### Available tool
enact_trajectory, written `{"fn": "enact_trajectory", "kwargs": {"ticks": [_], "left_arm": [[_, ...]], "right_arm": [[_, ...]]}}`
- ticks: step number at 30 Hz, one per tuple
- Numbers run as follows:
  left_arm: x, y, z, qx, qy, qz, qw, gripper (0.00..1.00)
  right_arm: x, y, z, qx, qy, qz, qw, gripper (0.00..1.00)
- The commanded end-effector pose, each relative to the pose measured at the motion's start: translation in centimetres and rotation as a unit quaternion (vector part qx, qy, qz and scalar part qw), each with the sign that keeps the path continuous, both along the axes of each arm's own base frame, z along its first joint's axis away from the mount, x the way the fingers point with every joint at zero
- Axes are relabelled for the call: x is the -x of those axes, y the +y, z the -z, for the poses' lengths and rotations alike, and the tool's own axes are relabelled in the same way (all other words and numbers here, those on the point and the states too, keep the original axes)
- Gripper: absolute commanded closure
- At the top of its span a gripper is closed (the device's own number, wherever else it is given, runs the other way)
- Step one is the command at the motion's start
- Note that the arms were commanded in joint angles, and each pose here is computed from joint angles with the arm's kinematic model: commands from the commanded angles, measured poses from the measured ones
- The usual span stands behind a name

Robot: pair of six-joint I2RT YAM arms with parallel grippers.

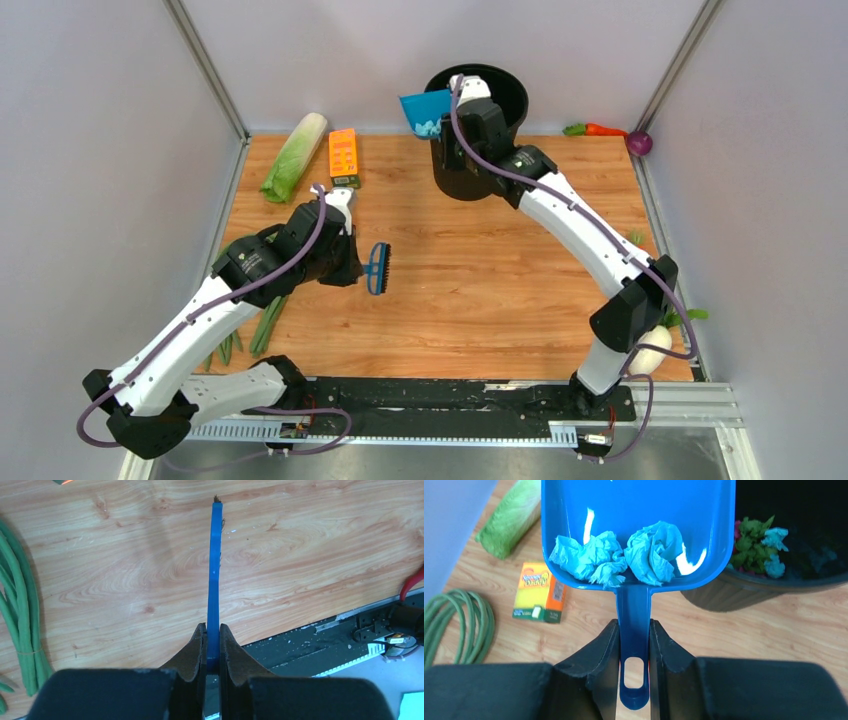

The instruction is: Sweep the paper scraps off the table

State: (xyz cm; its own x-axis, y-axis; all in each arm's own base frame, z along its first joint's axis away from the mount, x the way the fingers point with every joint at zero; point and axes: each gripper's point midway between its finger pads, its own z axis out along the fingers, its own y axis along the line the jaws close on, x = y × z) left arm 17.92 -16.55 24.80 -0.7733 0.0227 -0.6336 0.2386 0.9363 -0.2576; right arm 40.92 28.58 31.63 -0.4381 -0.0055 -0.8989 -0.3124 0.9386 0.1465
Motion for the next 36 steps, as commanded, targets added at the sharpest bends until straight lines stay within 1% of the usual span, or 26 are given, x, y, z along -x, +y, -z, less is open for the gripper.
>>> {"fn": "enact_trajectory", "kwargs": {"ticks": [1,9,15,18,25,29,30,34,36], "left_arm": [[-0.1,-0.4,-1.4,0.028,-0.007,-0.009,1.0,1.0],[0.6,-0.1,-1.2,0.026,0.007,-0.011,1.0,1.0],[0.4,-0.1,-1.4,0.024,0.004,-0.012,1.0,1.0],[0.1,-0.4,-1.4,0.023,0.006,-0.01,1.0,1.0],[-0.4,-1.1,-1.4,0.027,0.006,-0.006,1.0,1.0],[-0.6,-1.5,-1.3,0.031,0.006,-0.004,0.999,1.0],[-0.7,-1.6,-1.3,0.031,0.006,-0.004,0.999,1.0],[-1.0,-2.1,-1.4,0.037,0.006,0.0,0.999,1.0],[-1.1,-2.4,-1.3,0.04,0.006,0.002,0.999,1.0]], "right_arm": [[-2.5,0.4,-4.2,-0.07,-0.026,-0.008,0.997,1.0],[-6.5,0.2,-6.8,-0.164,-0.017,-0.005,0.986,1.0],[-7.7,0.9,-7.4,-0.254,0.013,-0.036,0.967,1.0],[-8.0,0.7,-7.3,-0.301,0.032,-0.045,0.952,1.0],[-8.0,-0.8,-9.2,-0.406,0.046,-0.08,0.909,1.0],[-8.3,-1.8,-9.3,-0.448,0.061,-0.085,0.888,1.0],[-8.3,-2.2,-9.4,-0.464,0.067,-0.085,0.879,1.0],[-7.9,-3.4,-10.5,-0.539,0.074,-0.104,0.832,1.0],[-7.6,-3.8,-10.9,-0.56,0.074,-0.116,0.817,1.0]]}}
